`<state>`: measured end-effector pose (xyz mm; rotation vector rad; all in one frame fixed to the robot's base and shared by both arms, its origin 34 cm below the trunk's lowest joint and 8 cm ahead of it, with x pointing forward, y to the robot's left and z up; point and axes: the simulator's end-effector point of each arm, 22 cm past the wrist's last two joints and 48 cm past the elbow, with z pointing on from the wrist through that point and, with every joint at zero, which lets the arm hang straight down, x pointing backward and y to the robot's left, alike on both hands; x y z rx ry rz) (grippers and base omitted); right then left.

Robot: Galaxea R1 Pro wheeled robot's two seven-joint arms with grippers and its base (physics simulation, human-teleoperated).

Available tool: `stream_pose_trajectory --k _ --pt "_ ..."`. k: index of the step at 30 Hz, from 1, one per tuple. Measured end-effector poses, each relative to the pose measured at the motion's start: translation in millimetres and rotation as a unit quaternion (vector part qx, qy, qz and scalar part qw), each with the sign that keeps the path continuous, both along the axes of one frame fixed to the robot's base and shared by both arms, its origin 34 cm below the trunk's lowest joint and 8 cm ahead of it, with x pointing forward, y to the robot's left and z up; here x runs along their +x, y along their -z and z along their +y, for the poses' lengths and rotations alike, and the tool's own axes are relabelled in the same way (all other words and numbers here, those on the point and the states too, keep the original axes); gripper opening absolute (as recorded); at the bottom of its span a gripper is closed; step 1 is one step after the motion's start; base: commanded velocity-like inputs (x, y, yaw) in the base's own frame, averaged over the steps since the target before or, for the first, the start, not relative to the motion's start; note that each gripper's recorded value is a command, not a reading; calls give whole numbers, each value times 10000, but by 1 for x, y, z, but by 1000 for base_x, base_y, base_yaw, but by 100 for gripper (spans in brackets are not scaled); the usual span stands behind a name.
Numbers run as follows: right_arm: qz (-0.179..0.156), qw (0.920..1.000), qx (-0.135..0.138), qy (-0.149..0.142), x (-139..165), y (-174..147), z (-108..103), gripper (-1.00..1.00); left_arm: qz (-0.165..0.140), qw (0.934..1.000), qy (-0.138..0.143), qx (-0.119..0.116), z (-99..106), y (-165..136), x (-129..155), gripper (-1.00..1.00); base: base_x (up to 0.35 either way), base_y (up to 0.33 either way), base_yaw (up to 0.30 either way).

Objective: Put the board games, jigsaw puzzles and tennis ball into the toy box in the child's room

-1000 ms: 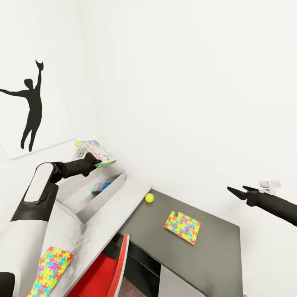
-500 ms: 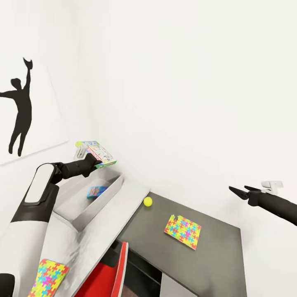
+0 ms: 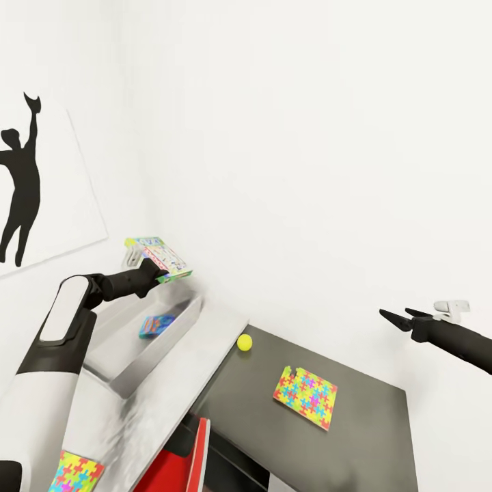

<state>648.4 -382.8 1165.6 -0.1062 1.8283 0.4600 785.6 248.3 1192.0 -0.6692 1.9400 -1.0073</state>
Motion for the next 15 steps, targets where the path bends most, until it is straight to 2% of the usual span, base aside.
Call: stream_pose_trajectory --k 5,6,11,15 --pt "-15 10000 11 -37 0 -1 1 100 13 10000 -6 -22 0 0 1 -100 2 0 0" --pt "-17 10000 12 -42 0 -2 2 100 67 9999 -72 67 9 5 1 -100 0 0 0" --pt "-11 10000 16 -45 -1 -1 2 100 166 9996 -190 103 26 13 2 -100 0 0 0" --pt "-8 10000 16 -46 -1 -1 2 100 213 9988 -348 255 48 17 1 -100 0 0 0"
